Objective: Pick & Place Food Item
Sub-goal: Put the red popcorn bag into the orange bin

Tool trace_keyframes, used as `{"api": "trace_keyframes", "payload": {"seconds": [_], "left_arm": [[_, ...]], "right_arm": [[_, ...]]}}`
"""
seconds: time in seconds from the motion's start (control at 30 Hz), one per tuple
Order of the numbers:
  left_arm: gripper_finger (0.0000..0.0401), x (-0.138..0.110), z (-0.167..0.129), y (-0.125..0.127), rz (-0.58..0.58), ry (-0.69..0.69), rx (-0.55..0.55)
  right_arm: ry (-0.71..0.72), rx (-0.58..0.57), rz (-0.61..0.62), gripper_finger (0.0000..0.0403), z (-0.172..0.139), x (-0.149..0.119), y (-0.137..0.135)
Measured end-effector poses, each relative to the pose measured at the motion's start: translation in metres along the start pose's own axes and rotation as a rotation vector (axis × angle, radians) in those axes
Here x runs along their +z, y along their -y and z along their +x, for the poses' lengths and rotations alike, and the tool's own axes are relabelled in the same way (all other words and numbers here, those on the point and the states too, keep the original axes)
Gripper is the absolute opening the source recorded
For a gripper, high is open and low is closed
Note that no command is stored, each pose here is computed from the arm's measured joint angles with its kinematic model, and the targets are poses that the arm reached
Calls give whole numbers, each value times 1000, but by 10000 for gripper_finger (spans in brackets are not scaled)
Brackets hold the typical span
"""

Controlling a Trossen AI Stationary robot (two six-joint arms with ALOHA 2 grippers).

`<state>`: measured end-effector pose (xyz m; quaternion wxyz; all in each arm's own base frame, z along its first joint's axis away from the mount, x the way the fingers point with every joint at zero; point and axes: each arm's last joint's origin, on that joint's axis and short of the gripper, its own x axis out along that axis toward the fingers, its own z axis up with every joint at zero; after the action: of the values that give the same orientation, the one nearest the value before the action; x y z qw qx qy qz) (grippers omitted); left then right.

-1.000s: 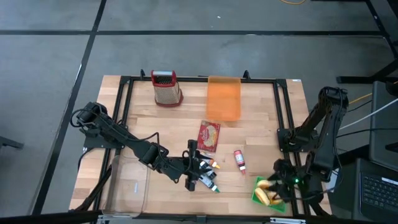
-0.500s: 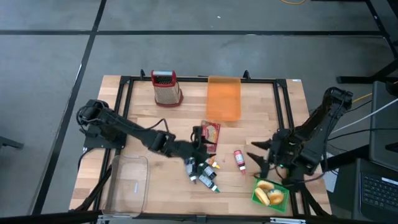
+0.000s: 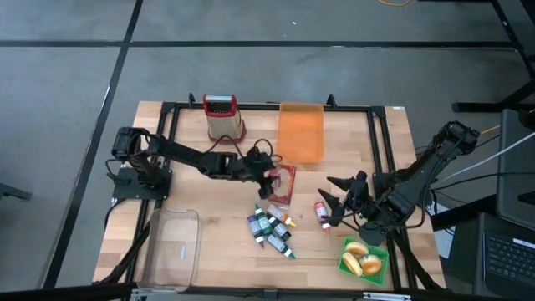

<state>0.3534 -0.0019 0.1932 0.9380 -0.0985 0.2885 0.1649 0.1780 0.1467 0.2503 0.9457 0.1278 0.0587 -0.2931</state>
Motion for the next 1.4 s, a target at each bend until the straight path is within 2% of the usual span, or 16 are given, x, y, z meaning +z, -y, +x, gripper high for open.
{"api": "trace_keyframes", "payload": {"seconds": [0.3, 0.53, 0.77, 1.07, 1.27, 1.4], "left_arm": [[201, -10, 5, -25, -85, -111, 150], [237, -10, 15, -49, -177, -165, 113], [247, -17, 28, -68, -247, -245, 62], [247, -36, 59, -70, -326, -280, -40], [246, -42, 68, -73, -373, -290, -29], [235, -43, 69, -73, -347, -285, -39]], "right_arm": [[-17, -22, -51, 255, 14, 5, 0], [-16, -63, -111, 255, 24, 7, 3], [-82, -69, -124, 255, 39, 9, 8], [-137, -38, -132, 256, 44, 9, 9], [-138, -38, -134, 256, 44, 9, 9], [-138, -38, -136, 256, 44, 9, 9]]}}
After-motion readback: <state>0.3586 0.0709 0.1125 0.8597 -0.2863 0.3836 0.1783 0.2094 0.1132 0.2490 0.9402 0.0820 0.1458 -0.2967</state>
